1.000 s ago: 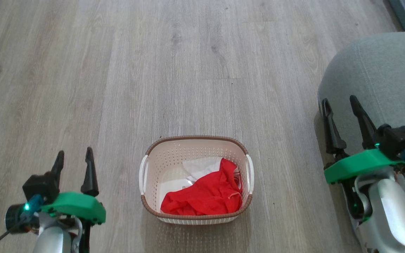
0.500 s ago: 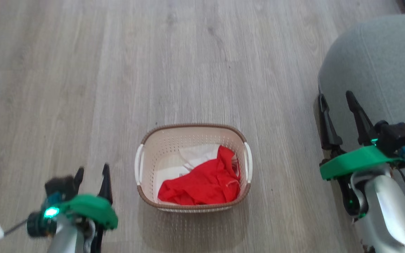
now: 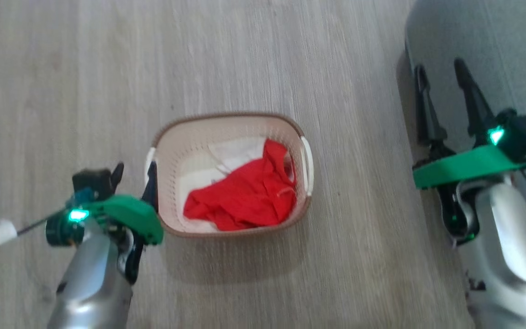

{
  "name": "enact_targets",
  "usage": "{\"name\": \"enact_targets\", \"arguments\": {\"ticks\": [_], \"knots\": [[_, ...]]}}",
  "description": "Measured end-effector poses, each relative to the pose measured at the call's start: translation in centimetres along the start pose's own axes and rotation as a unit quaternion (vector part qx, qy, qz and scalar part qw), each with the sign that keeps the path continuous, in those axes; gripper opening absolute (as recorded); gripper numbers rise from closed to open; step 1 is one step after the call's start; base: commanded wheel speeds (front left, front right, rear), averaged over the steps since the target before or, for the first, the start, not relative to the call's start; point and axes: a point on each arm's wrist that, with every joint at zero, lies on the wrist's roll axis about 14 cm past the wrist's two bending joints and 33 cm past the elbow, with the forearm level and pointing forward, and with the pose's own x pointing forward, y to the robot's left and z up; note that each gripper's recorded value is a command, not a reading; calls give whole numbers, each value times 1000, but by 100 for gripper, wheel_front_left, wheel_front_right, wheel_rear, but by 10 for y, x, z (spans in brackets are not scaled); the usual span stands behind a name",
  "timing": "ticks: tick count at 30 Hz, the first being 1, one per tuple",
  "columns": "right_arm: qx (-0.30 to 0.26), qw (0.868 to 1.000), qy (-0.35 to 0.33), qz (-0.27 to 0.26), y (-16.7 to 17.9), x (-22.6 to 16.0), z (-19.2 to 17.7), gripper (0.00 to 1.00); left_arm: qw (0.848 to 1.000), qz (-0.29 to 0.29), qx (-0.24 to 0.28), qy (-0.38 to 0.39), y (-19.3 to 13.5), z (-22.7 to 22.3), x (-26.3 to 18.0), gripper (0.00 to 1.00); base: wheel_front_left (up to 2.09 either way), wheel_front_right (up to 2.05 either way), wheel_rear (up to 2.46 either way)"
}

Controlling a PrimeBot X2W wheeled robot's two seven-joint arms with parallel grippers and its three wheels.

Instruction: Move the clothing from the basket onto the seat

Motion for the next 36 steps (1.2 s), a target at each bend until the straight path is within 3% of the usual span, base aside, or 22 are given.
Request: {"name": "enact_targets", "arguments": {"ticks": [7,14,21,25,36], "knots": [[-16,1000,-2,-3,-12,33,-15,100,997,-44,4,58,-25,-35,51,100,0,0,0],[-23,999,30,-11,-25,50,-58,100,985,-76,4,155,-46,-94,89,100,0,0,0],[-33,997,65,-17,-38,53,-95,100,959,-100,20,266,-64,-155,108,100,0,0,0],[-40,995,84,-27,-49,49,-111,100,934,-114,36,336,-73,-188,107,100,0,0,0],[-42,993,103,-38,-60,45,-129,100,896,-139,84,414,-86,-226,101,100,0,0,0]]}}
